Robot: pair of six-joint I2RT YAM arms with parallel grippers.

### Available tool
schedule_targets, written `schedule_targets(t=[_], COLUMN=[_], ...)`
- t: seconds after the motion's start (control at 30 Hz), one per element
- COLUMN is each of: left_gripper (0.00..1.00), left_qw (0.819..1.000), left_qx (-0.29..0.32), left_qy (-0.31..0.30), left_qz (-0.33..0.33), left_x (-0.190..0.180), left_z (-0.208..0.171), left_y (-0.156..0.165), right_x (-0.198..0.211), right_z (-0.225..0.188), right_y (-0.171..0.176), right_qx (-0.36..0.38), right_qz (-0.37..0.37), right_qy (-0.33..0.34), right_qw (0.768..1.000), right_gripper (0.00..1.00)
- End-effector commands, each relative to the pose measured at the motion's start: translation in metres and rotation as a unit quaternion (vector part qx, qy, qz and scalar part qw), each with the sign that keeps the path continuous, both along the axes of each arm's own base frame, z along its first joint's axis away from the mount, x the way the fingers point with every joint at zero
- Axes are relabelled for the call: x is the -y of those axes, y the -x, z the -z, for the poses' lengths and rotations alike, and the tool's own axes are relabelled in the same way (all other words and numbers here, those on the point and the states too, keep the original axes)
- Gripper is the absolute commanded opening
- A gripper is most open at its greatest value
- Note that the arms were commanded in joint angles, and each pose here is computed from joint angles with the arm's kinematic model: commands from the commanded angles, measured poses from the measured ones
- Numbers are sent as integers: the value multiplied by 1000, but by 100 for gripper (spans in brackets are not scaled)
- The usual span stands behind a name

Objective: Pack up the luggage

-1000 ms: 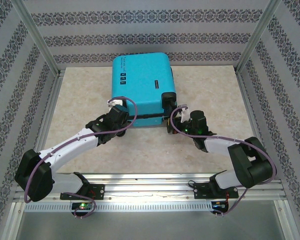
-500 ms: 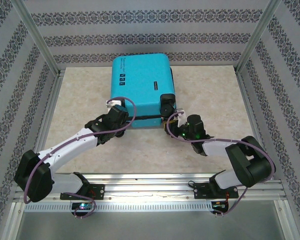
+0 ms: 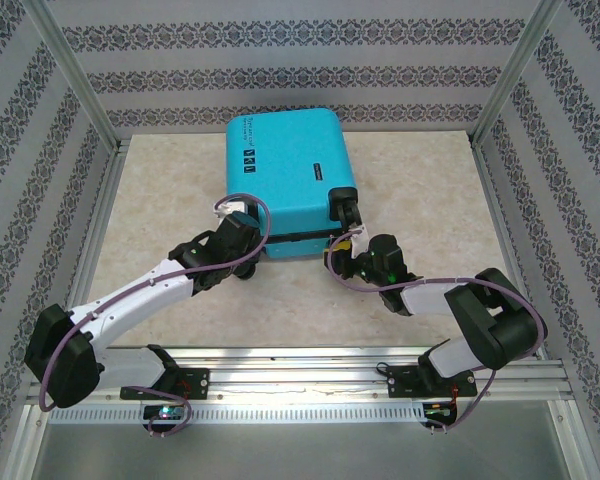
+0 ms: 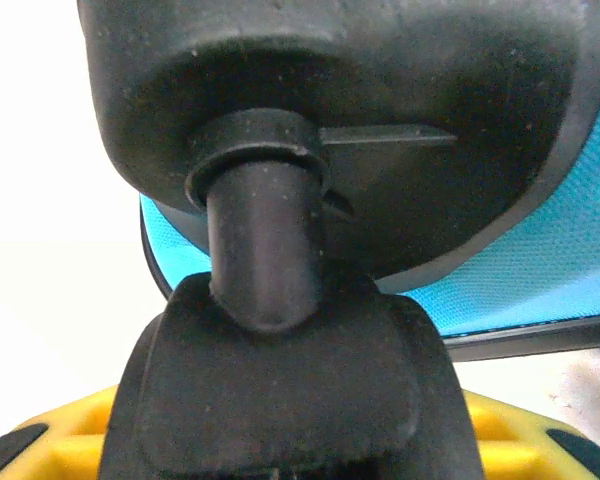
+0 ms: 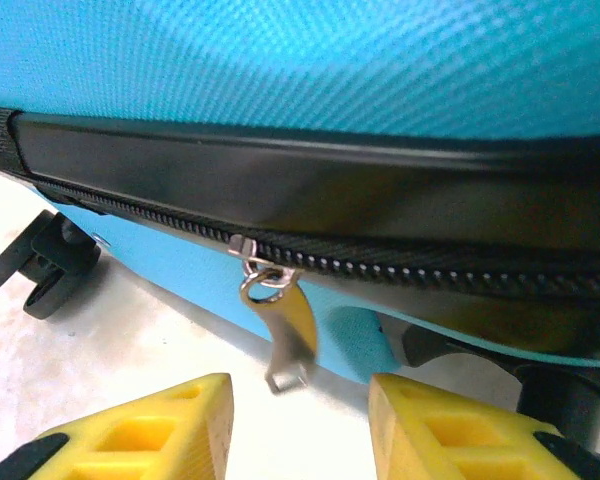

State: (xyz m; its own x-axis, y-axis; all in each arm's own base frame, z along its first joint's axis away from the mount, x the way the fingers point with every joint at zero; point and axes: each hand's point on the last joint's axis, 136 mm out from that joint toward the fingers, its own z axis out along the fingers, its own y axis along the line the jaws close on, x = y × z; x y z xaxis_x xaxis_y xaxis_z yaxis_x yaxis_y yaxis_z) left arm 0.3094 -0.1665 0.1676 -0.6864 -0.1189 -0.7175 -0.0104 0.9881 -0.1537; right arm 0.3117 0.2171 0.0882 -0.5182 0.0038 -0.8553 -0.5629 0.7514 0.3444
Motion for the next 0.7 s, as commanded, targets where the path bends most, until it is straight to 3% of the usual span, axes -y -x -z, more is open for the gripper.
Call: schedule_targets(t=[0.0, 0.67], left_gripper=[16, 16], left_qw=[996, 995], left_qx=[63, 58], left_qy=[54, 65], left_qz=[28, 45], left_x=[24, 42], left_z=[-55, -51], left_y=[-5, -2], right_x=[-3, 13], right_z=[-18, -63], right_y=[-20, -33], right_qx=[40, 56], right_qz=[20, 79], right_qy=[0, -49], right_qw=[999, 994], right_gripper=[41, 43])
